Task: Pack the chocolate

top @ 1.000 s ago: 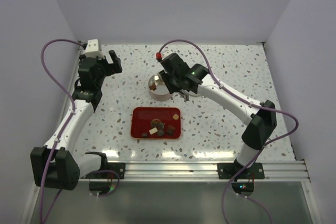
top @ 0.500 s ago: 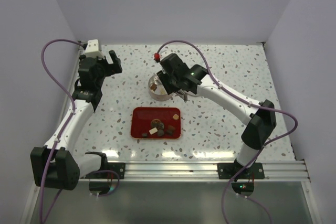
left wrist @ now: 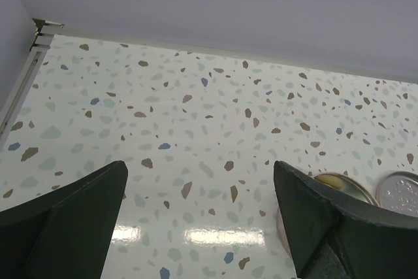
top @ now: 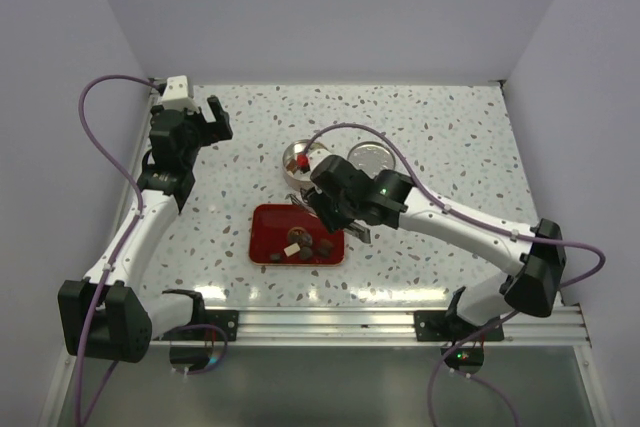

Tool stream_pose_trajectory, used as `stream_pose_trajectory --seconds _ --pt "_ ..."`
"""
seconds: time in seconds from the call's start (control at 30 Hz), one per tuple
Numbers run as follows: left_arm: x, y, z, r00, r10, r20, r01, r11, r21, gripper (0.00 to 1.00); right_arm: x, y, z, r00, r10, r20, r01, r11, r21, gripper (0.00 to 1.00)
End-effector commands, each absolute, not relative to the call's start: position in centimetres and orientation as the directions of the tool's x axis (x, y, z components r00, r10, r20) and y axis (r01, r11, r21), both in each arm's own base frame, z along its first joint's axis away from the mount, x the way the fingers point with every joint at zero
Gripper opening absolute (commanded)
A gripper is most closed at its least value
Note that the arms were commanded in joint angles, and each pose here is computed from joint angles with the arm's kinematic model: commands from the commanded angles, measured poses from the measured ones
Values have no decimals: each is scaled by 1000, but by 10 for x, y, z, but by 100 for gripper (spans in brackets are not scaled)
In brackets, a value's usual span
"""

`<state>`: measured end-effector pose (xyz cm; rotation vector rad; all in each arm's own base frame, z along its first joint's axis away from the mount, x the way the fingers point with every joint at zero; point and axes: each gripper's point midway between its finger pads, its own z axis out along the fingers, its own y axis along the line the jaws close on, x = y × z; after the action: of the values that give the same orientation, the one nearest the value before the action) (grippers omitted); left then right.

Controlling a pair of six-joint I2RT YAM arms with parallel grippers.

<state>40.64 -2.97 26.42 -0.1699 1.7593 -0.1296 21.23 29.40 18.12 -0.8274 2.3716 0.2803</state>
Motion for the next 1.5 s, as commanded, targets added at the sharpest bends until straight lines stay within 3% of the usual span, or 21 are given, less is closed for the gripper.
stream_pose_trajectory --seconds 0.0,0.3,1.47 --pt "409 -32 286 -141 -184 -973 -32 983 -182 100 191 293 185 -660 -440 -609 -594 802 63 42" --pt "408 -32 288 -142 -187 -972 -33 982 -185 100 154 293 153 -695 -489 -527 -611 788 75 43" --pt "408 -32 286 -148 -194 -970 -34 981 -191 100 150 287 128 -686 -565 -457 -622 783 -34 46"
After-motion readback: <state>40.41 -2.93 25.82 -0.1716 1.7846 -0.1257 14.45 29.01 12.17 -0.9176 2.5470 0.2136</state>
